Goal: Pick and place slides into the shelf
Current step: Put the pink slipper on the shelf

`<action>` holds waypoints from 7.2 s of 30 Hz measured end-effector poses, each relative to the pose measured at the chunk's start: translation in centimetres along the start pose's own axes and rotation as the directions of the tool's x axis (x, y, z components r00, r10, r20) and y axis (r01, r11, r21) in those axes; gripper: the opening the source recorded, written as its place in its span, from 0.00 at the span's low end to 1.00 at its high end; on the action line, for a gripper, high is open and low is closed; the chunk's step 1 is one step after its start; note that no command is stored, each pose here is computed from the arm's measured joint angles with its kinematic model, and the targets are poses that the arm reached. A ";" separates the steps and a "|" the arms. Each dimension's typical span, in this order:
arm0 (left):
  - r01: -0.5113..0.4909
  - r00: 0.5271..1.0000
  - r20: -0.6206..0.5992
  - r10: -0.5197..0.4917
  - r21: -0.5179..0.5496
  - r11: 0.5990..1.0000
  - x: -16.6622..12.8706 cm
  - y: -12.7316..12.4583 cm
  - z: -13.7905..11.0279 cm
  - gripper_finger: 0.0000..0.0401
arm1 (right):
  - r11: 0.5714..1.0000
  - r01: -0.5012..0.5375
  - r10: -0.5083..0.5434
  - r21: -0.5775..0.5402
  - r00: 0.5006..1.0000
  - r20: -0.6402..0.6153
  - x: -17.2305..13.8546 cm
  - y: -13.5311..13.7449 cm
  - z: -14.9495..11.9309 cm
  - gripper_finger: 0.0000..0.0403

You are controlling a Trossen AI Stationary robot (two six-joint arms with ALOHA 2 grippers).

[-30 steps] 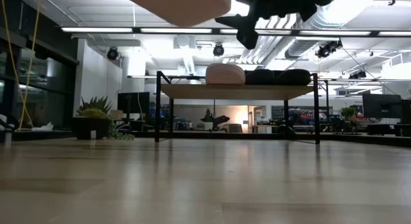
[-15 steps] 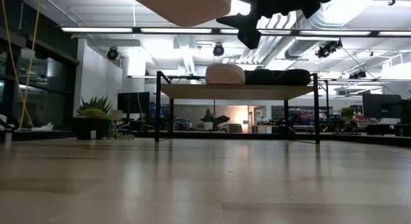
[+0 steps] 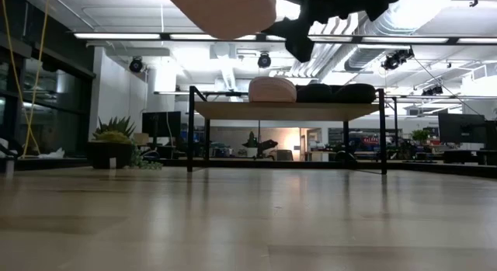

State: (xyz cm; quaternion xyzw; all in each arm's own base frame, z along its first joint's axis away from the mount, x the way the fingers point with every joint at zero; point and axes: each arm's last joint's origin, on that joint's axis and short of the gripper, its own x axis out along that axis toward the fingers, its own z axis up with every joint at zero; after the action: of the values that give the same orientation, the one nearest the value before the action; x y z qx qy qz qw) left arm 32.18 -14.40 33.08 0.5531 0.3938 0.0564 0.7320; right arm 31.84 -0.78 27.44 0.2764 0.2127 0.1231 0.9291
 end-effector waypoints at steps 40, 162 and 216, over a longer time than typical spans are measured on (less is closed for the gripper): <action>0.006 1.000 0.000 -0.006 -0.043 0.999 0.0 0.0 0.0 0.00 | 0.997 -0.053 0.053 -0.057 0.999 0.005 1.6 -0.8 -0.3 0.05; -0.535 0.773 -0.390 0.501 0.025 0.845 2.6 -2.3 -0.6 0.31 | 0.874 0.474 -0.244 0.107 0.238 0.940 6.7 2.6 -0.3 0.02; -0.276 0.769 -0.398 0.500 0.499 0.822 3.1 -6.3 -5.4 0.56 | 0.957 -0.052 -0.235 0.286 0.439 0.867 7.1 -1.4 -2.5 0.02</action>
State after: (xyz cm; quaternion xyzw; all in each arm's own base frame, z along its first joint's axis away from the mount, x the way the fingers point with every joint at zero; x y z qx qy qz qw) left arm 28.65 -11.10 25.65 0.7296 0.4504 0.2706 0.4377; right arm 37.03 1.72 22.45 0.4114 -0.2797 -0.1222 0.8588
